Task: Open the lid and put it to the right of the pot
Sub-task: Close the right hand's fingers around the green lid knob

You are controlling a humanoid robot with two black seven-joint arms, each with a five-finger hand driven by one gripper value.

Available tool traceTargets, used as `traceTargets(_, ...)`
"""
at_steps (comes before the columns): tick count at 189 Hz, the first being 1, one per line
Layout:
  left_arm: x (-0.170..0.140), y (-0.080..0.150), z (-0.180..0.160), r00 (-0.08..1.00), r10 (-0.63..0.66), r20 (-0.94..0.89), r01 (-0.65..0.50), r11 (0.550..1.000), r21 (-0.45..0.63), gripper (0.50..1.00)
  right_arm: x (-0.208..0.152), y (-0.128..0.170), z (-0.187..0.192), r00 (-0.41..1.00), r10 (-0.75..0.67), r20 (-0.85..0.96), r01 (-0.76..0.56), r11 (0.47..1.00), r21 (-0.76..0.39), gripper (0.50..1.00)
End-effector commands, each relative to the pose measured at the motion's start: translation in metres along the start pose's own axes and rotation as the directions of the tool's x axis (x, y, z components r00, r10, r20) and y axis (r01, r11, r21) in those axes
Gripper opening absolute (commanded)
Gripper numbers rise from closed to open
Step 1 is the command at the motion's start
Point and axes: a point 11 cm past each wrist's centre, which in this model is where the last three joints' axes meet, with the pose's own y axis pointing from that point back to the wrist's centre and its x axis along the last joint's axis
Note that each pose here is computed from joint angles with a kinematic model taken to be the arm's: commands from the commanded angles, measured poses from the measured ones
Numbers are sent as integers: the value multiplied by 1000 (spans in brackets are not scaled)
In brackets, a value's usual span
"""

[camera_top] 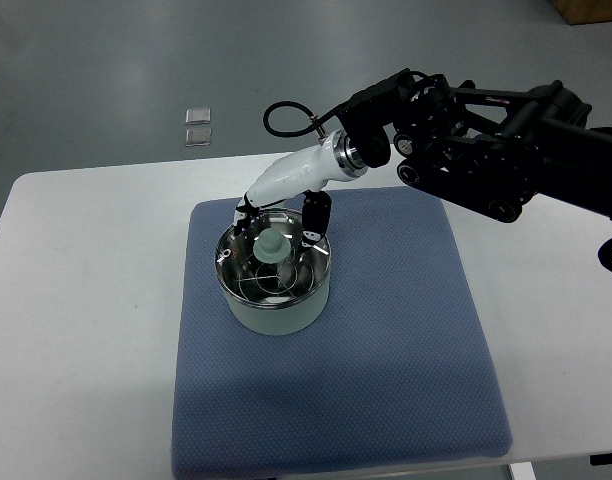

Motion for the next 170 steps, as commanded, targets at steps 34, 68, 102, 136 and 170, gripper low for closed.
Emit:
traceTargets(34, 0, 0, -1, 1000, 0, 0, 0, 1000, 1, 1000, -3, -3, -1, 1000, -3, 7, 3, 1000, 7, 723)
traceTargets(68, 0, 0, 0, 1000, 0, 0, 0, 1000, 0, 1000, -3, -3, 0, 1000, -2, 9, 2, 1000, 5, 672)
traceTargets(102, 0, 0, 0, 1000, 0, 0, 0, 1000, 0, 1000, -3, -2, 0, 1000, -1, 9, 1, 1000, 5, 617)
traceTargets(136, 0, 0, 0, 1000, 0, 0, 0, 1000, 0, 1000, -3, -2, 0, 1000, -2, 11, 2, 1000, 8, 539)
traceTargets(170, 0, 0, -1, 1000, 0, 0, 0, 1000, 1, 1000, -2, -2, -1, 1000, 2, 11, -2, 1000, 14, 500)
